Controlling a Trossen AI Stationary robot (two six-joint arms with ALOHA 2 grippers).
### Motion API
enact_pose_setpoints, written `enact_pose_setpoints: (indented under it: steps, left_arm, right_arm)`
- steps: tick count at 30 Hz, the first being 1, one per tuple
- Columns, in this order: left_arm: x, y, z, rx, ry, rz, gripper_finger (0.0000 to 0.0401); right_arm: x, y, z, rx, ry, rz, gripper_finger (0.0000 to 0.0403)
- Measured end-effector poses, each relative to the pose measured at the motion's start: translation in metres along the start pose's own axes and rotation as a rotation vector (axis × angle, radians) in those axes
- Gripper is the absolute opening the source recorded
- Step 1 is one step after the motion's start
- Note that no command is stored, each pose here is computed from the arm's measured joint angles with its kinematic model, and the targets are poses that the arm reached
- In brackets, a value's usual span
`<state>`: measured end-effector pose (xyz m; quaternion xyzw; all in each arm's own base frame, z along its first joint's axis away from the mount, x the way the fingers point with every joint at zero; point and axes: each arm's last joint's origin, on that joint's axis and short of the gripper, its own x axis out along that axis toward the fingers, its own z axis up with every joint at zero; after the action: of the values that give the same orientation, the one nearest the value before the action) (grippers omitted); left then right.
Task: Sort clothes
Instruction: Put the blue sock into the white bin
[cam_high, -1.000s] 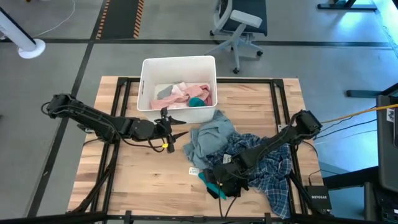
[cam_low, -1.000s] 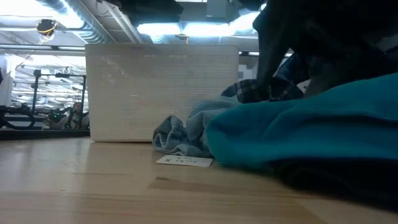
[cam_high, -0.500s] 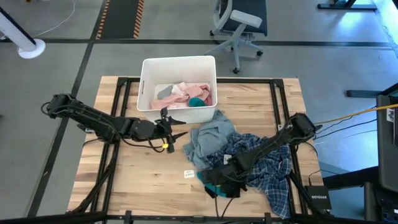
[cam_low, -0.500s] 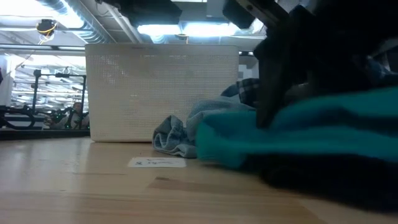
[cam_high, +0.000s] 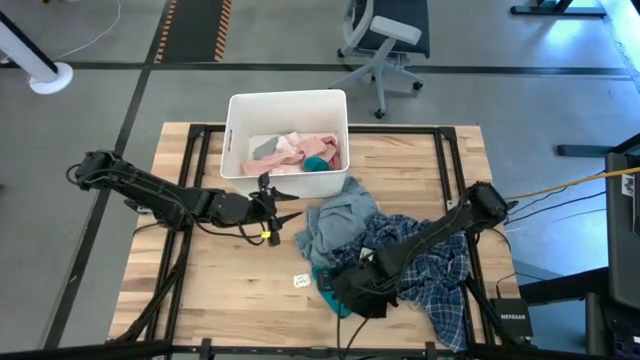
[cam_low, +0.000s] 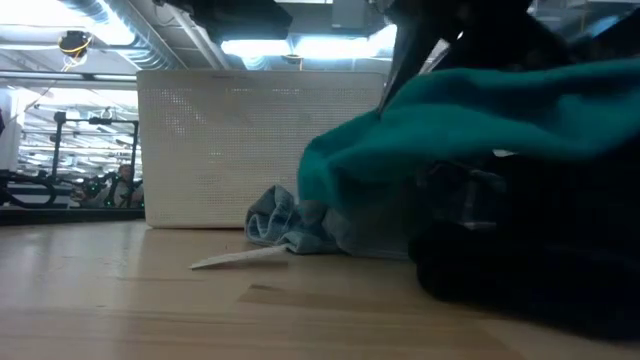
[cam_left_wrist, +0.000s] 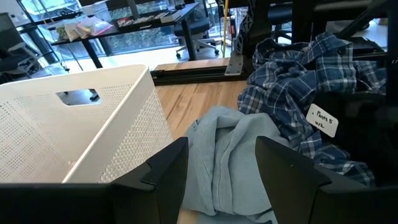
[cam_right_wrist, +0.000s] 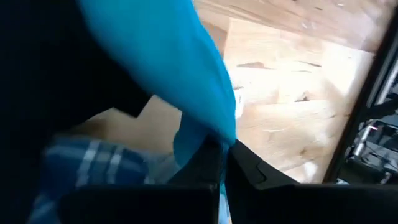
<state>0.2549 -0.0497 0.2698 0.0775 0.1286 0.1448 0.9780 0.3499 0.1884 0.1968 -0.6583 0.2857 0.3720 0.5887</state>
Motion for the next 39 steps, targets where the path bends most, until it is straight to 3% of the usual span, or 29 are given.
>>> enact_pose_setpoints:
  steps: [10,19,29,39]
  left_arm:
    - [0.0,0.0,0.0,0.003,0.004,0.0,0.0182]
    - [0.0,0.0,0.0,0.002,0.004,-0.001,0.0182]
    - [0.0,0.0,0.0,0.001,0.004,0.0,0.0182]
    - [0.0,0.0,0.0,0.001,0.004,-0.001,0.0182]
  right_arm:
    - [-0.036,-0.026,-0.012,0.004,0.149,0.021,0.0007]
    - [-0.111,-0.042,-0.045,0.127,0.195,-0.18,0.0007]
    - [-0.188,-0.047,-0.11,0.307,0.254,-0.392,0.0007]
    - [-0.21,-0.059,-0.198,0.551,0.393,-0.644,0.0007]
